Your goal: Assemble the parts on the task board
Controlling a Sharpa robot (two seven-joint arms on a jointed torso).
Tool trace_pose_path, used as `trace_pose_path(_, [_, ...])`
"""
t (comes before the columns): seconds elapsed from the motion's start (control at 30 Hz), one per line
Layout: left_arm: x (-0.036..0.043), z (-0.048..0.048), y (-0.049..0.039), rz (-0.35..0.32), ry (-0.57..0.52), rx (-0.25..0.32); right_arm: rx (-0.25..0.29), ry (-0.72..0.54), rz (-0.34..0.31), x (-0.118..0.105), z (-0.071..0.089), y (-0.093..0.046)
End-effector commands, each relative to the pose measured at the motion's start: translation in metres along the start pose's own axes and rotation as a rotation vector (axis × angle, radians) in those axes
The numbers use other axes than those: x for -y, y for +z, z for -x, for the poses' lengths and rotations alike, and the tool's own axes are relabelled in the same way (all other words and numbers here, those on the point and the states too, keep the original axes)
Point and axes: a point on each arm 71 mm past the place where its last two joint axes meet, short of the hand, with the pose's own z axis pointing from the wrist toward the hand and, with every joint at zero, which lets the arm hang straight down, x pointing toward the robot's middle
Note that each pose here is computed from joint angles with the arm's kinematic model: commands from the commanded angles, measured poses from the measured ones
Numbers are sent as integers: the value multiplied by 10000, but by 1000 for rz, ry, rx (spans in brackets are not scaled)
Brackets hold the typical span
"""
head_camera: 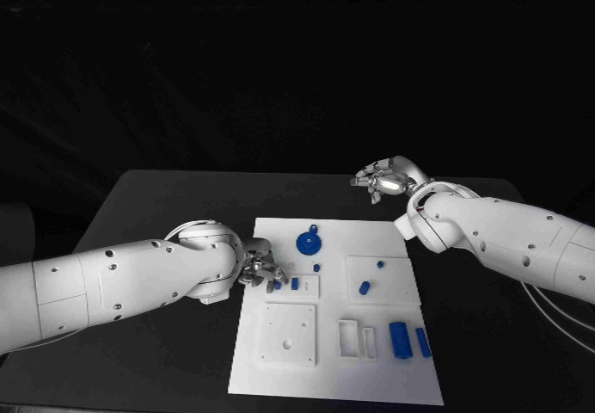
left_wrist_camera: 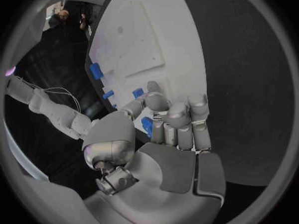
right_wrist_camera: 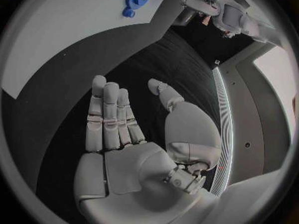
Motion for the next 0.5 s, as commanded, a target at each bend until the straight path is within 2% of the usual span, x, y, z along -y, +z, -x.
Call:
trace_pose_path(0.03, [17, -51, 8, -3, 5, -21, -12, 0, 11, -9, -11, -1])
trace_pose_path(0.5, [-63, -2, 3, 17, -10, 21, -12, 0, 11, -8, -10, -2])
